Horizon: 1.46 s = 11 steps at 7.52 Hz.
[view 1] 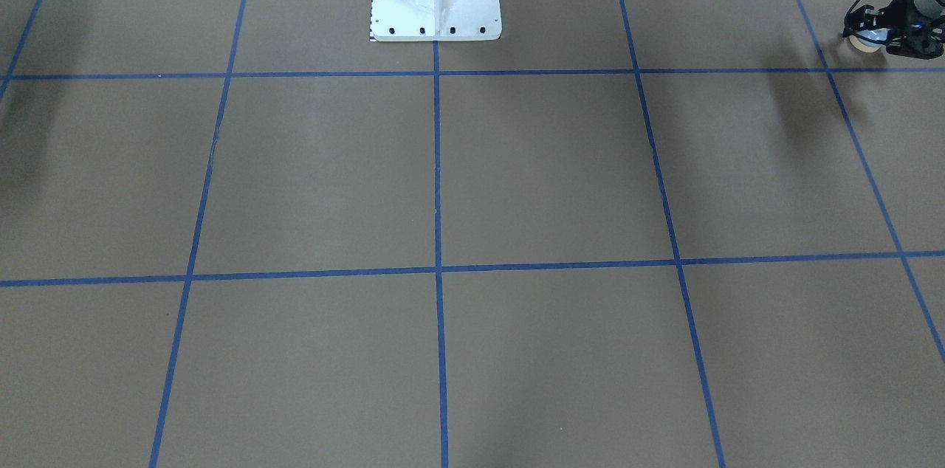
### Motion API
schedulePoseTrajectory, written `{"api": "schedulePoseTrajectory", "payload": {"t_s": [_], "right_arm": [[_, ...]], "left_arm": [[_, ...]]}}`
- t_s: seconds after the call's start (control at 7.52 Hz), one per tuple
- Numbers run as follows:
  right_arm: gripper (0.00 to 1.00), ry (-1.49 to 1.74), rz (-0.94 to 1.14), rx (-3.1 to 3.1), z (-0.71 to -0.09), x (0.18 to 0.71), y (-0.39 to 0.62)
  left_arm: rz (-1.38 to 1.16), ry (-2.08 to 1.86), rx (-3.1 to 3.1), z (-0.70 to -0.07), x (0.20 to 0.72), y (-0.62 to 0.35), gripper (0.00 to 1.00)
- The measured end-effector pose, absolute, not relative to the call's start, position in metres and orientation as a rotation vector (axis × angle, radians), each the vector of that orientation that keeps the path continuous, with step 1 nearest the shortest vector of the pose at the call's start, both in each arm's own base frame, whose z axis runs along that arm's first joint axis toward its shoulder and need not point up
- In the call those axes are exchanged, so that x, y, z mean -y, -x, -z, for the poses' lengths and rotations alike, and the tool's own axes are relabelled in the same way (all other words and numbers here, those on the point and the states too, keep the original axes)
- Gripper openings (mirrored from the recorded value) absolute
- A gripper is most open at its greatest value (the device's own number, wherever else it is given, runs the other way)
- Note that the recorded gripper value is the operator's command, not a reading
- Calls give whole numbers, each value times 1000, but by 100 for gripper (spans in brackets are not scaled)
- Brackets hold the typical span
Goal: Place and press bell with both arms
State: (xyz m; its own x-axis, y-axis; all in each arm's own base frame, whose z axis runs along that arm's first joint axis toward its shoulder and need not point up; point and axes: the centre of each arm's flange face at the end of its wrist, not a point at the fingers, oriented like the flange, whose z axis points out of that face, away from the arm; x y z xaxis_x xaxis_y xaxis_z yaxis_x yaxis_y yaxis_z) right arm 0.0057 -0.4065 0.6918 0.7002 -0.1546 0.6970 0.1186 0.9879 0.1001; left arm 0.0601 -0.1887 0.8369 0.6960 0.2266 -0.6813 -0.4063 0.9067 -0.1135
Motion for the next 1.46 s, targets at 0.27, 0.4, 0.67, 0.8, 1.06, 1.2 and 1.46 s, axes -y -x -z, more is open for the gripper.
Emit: {"api": "schedulePoseTrajectory", "payload": {"t_s": [0.27, 0.4, 0.67, 0.8, 1.06, 1.2, 1.46], "right_arm": [[100, -49, 152, 781, -691, 407, -6], [100, -51, 153, 782, -691, 407, -6], [100, -54, 155, 783, -689, 407, -5], [100, -55, 155, 784, -688, 407, -5], [100, -56, 156, 784, -687, 408, -5], [100, -57, 156, 784, -687, 408, -5], [100, -58, 156, 785, -687, 408, -5]], "left_arm": [[-357, 267, -719, -837, 188, -60, 87], [-357, 268, -718, -838, 188, -60, 87], [-356, 269, -718, -838, 188, -60, 87], [-357, 269, -718, -838, 188, -60, 86], [-358, 268, -718, -838, 188, -60, 63], [-358, 268, -719, -838, 188, -60, 51], [-359, 266, -719, -838, 189, -60, 33]]}}
